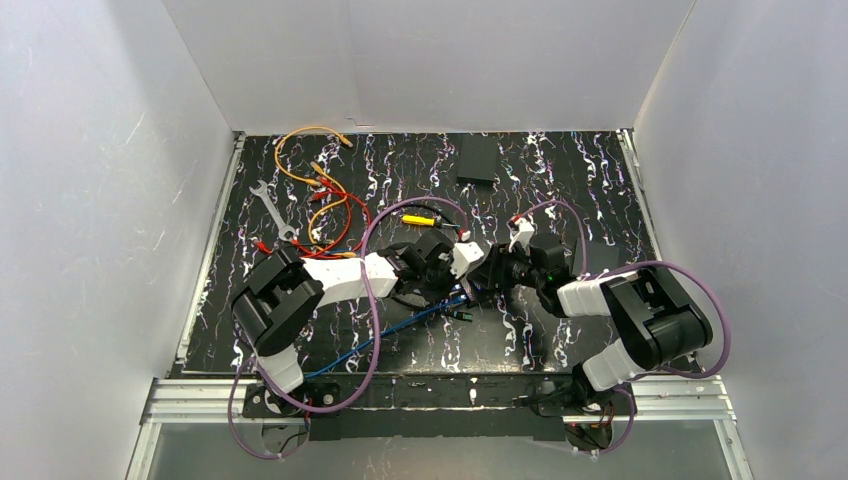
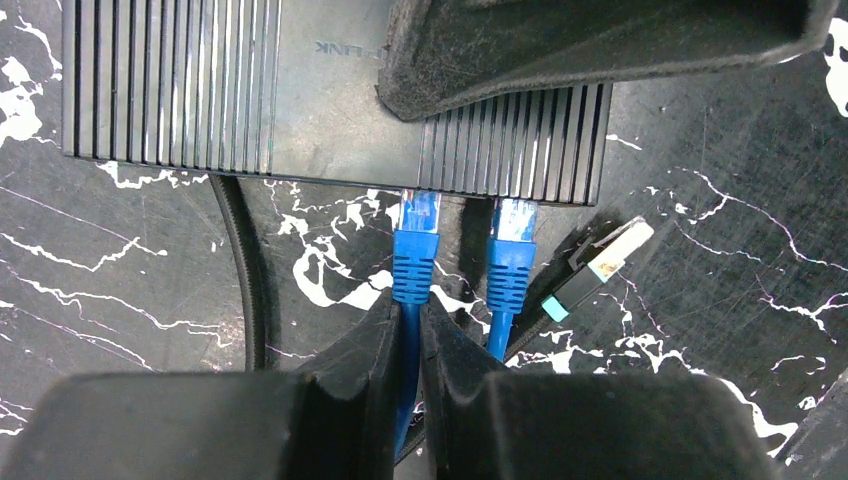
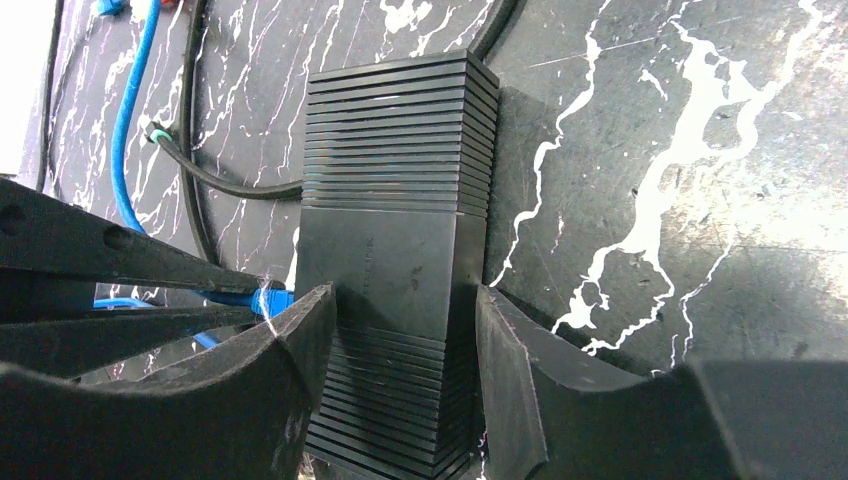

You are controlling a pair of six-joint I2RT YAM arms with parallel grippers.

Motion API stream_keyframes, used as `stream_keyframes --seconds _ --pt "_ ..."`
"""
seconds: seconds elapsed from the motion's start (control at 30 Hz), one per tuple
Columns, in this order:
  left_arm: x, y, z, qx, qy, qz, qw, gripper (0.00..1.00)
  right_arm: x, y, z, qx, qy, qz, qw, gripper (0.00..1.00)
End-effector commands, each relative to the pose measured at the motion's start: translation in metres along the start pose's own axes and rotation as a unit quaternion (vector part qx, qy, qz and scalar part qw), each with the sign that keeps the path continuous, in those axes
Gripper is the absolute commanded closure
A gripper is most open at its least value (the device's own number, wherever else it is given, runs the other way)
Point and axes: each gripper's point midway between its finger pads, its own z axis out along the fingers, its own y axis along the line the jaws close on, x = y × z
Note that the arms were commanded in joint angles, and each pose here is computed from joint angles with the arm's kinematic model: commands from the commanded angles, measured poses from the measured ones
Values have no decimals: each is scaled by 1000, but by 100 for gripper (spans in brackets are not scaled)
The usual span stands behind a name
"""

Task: Insert the plug into the switch port
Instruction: Insert the connector into the switch port.

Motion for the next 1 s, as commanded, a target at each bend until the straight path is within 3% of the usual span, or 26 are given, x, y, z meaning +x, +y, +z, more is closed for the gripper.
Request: stream_keyframes --seconds 0.0,0.23,0.53,0.77,0.97 --pt "-135 0 -22 -19 -212 32 977 93 57 83 -18 -189 130 24 973 40" --pt "-139 -11 -15 -2 -211 37 977 92 57 81 -18 -180 124 26 975 39" --pt "-111 -18 -12 10 -193 44 980 91 30 24 -21 0 58 2 998 36" --pt "-106 -32 -3 29 -185 44 981 89 7 -5 -36 104 3 -17 994 31" --pt "-94 -28 5 18 -175 22 984 83 10 -20 -39 144 7 -10 990 25"
